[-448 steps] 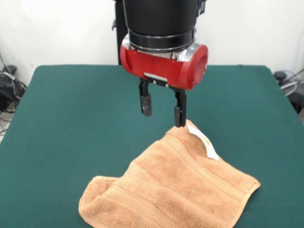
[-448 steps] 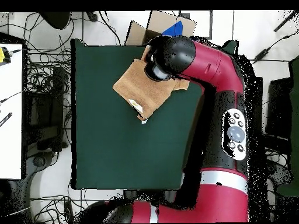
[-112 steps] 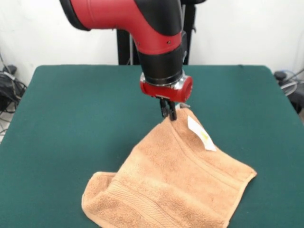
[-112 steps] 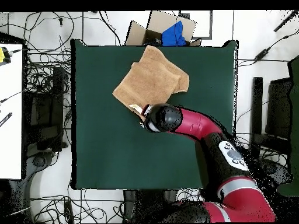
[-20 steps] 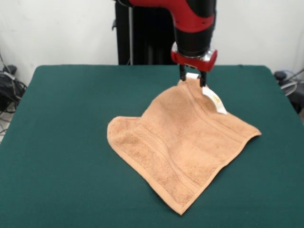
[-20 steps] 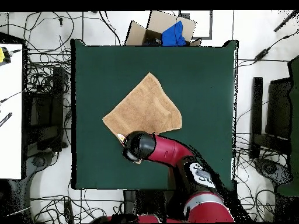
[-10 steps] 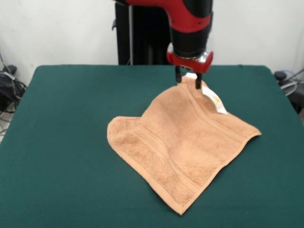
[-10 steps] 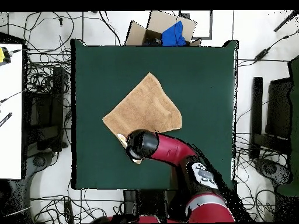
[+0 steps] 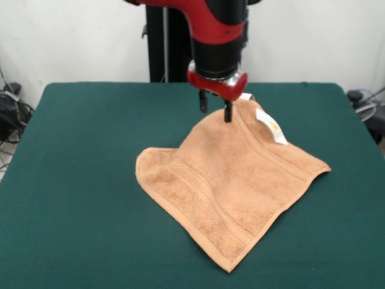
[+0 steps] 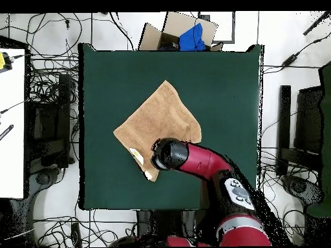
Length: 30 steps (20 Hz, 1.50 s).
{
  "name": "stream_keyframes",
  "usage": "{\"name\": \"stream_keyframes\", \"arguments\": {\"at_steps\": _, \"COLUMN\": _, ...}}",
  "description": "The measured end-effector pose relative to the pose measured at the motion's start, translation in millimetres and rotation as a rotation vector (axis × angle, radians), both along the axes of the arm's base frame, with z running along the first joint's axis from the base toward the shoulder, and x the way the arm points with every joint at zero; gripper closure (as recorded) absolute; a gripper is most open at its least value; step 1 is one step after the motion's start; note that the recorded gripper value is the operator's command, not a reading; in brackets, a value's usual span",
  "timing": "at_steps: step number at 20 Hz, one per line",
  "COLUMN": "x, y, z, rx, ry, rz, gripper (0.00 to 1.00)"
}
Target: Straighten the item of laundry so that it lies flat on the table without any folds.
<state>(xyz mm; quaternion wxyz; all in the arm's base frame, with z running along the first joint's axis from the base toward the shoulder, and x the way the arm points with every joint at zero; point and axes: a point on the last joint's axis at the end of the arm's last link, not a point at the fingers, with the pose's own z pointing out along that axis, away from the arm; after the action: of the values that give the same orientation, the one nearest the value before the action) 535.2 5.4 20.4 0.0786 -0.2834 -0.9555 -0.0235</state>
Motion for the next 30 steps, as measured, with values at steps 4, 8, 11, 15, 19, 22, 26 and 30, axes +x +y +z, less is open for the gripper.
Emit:
{"name": "stream_keyframes", "arguments": {"at_steps": 4, "x": 10.2, "y": -20, "z": -6, "rx": -0.009, "ry": -0.015, "rz": -0.019, "gripper": 0.0}}
{"name": "stream_keyframes", "arguments": {"at_steps": 8, "x": 14.0, "y": -33, "z": -11, "rx": -0.015, "ry": -0.02, "rz": -0.024, "gripper": 0.0}}
{"name": "stream_keyframes", "arguments": {"at_steps": 11, "x": 17.3, "y": -44, "z": -17, "rx": -0.021, "ry": -0.024, "rz": -0.025, "gripper": 0.0}}
{"name": "stream_keyframes", "arguments": {"at_steps": 15, "x": 21.8, "y": -50, "z": -21, "rx": -0.027, "ry": -0.032, "rz": -0.02, "gripper": 0.0}}
{"name": "stream_keyframes", "arguments": {"at_steps": 19, "x": 24.8, "y": -57, "z": -27, "rx": -0.035, "ry": -0.037, "rz": -0.01, "gripper": 0.0}}
{"name": "stream_keyframes", "arguments": {"at_steps": 22, "x": 26.6, "y": -65, "z": -33, "rx": -0.039, "ry": -0.038, "rz": -0.011, "gripper": 0.0}}
{"name": "stream_keyframes", "arguments": {"at_steps": 26, "x": 30.2, "y": -77, "z": -39, "rx": -0.046, "ry": -0.043, "rz": -0.014, "gripper": 0.0}}
{"name": "stream_keyframes", "arguments": {"at_steps": 30, "x": 32.2, "y": -84, "z": -46, "rx": -0.053, "ry": -0.047, "rz": -0.008, "gripper": 0.0}}
